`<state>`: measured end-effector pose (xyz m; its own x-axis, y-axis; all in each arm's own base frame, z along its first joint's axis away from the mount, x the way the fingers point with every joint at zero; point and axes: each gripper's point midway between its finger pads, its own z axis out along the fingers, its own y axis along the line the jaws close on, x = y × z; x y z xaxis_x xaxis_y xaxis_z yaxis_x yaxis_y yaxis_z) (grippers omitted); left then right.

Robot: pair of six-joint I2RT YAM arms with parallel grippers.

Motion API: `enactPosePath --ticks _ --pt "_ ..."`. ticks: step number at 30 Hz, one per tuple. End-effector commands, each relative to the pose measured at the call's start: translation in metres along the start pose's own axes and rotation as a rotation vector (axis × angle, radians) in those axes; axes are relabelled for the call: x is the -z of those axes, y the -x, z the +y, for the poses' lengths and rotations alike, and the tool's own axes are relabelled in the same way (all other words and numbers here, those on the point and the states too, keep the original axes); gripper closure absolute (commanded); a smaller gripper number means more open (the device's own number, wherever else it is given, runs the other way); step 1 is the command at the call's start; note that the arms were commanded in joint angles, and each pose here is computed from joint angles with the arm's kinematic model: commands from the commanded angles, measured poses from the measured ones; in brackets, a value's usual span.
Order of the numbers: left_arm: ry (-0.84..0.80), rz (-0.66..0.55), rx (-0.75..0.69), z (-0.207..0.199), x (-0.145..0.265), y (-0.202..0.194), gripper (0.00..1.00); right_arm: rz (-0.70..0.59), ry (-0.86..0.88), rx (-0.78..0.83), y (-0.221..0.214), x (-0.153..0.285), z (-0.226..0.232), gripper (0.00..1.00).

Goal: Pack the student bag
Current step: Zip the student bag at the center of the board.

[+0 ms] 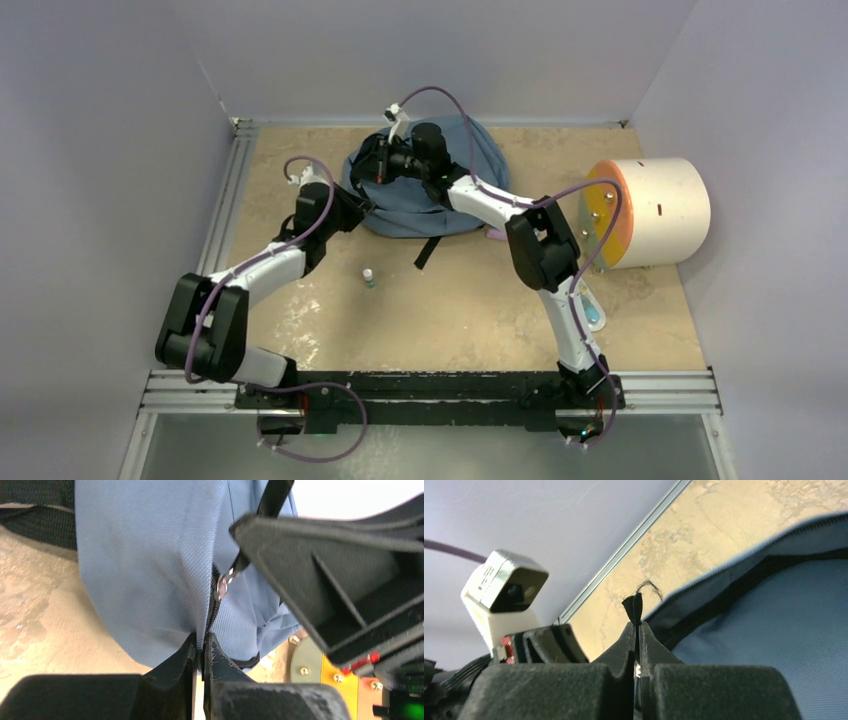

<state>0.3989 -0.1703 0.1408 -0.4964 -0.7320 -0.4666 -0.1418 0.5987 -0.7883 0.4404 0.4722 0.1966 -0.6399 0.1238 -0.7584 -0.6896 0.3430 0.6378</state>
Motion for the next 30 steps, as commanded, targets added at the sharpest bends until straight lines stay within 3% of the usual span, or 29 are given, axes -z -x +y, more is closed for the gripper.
enactPosePath --ticks 1,12,23,30 --pt "0.040 0.069 -0.059 0.018 0.024 -0.024 1.00 -0.252 0.026 0.100 0.076 0.006 0.018 1.00" --pt "0.077 0.076 -0.122 0.028 0.041 -0.026 1.00 -0.399 0.006 0.069 0.121 0.006 -0.012 1.00" --pt "0.086 0.081 -0.134 0.028 0.045 -0.025 1.00 -0.494 -0.258 -0.003 0.140 0.027 -0.117 1.00" --pt "0.092 0.084 -0.142 0.027 0.052 -0.024 1.00 -0.520 -0.316 -0.023 0.143 0.040 -0.165 1.00"
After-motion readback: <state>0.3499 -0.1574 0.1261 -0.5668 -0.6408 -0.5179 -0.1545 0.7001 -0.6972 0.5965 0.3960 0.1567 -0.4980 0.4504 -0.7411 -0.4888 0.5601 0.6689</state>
